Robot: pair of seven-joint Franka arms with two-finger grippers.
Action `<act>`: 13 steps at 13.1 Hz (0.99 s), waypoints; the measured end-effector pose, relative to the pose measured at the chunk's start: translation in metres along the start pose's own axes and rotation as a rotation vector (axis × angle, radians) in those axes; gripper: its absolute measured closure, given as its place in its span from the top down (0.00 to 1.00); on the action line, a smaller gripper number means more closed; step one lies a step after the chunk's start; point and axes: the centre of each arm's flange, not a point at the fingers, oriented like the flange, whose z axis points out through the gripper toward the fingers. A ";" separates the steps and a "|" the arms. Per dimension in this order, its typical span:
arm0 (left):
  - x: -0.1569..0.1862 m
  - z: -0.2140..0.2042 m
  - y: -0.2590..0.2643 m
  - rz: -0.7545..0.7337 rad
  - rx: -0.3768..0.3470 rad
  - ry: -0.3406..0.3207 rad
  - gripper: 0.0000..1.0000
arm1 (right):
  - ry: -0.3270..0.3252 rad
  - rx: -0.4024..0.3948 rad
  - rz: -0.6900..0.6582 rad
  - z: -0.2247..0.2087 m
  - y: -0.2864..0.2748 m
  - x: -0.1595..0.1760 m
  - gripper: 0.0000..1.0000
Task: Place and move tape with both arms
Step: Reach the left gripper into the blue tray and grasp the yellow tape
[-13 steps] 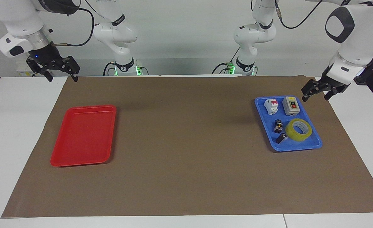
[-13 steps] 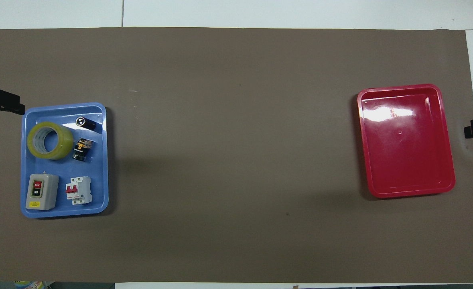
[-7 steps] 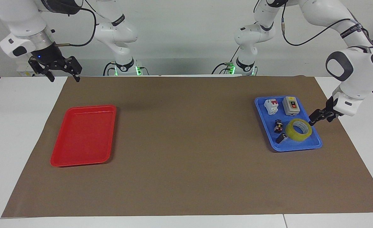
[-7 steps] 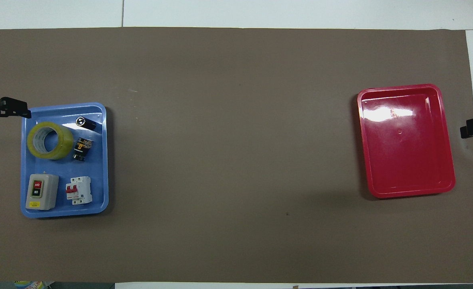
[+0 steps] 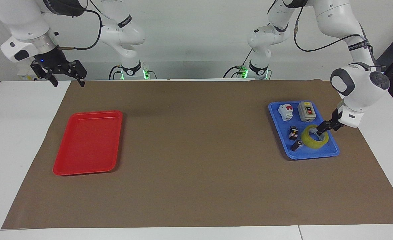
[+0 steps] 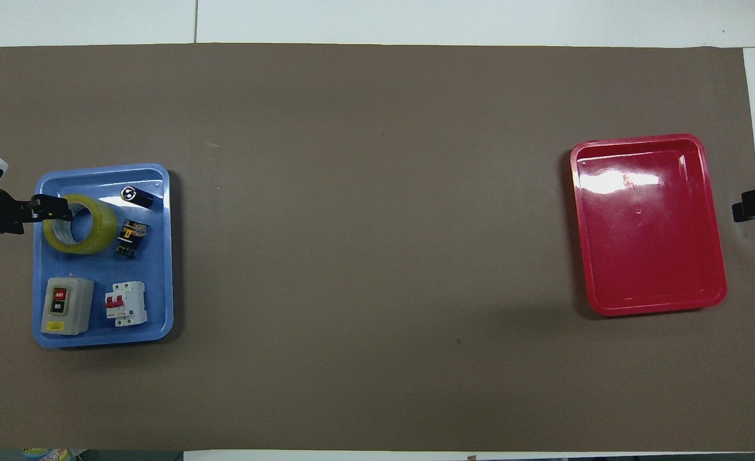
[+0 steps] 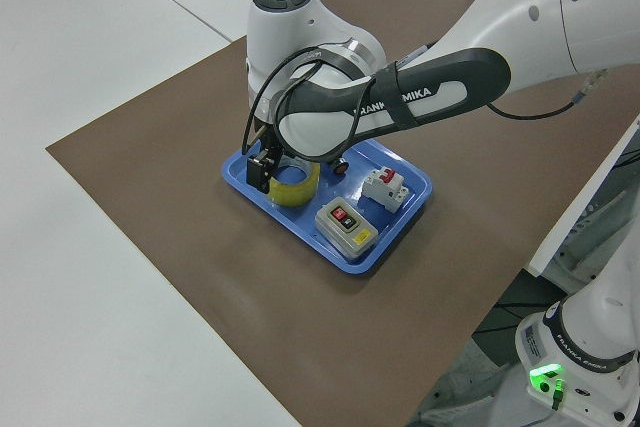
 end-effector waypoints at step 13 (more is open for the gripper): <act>-0.021 0.033 0.002 -0.106 -0.001 -0.022 0.28 | -0.001 -0.001 -0.001 0.000 0.000 0.000 1.00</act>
